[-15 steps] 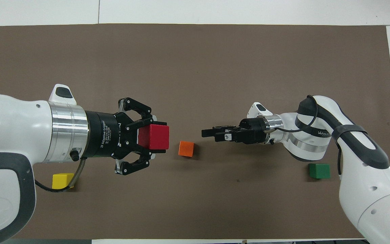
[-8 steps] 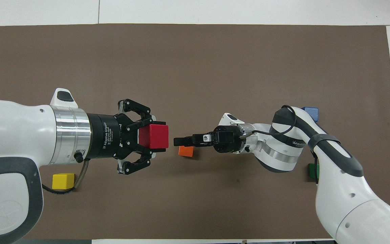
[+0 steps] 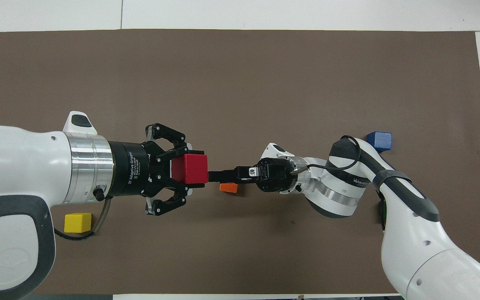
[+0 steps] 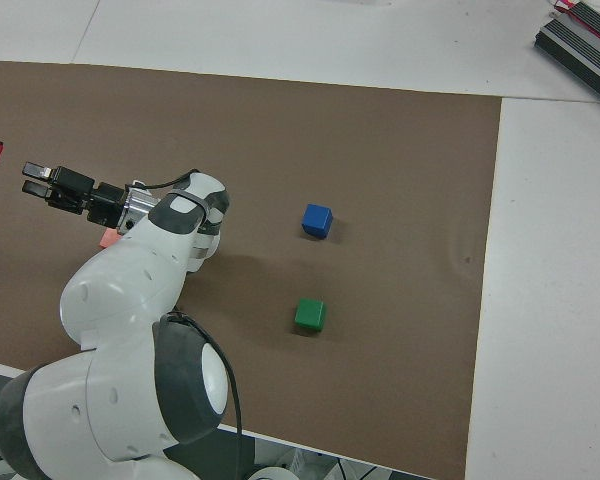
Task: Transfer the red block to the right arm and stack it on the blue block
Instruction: 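Close the right gripper on the red block held by the left gripper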
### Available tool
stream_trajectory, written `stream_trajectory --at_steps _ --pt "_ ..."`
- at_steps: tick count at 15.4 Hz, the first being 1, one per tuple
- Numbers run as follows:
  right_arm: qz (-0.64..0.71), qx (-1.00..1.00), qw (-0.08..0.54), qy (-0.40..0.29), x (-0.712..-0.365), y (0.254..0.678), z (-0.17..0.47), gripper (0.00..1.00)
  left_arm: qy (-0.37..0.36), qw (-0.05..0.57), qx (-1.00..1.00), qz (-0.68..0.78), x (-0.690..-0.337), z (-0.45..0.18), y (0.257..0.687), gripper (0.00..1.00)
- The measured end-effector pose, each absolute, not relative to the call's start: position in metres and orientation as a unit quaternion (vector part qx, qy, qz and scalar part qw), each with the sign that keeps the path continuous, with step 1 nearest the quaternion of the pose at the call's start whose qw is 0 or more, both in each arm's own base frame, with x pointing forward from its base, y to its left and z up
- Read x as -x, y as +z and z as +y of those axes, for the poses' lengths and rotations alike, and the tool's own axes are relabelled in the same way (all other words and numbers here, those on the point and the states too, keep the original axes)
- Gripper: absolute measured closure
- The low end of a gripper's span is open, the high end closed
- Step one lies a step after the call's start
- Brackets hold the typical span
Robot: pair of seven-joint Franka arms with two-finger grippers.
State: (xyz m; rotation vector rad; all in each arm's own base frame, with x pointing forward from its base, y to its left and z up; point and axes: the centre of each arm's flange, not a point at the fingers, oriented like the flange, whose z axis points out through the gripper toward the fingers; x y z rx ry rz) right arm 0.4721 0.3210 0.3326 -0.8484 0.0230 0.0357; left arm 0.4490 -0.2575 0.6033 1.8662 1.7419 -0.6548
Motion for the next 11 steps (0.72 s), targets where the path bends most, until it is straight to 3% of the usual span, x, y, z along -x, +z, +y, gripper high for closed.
stream_trajectory --at_steps 11 --pt "0.026 0.391 0.92 0.016 -0.46 0.339 0.35 0.0 -0.241 0.248 -0.681 0.645 -0.448 -0.259 0.602 0.46"
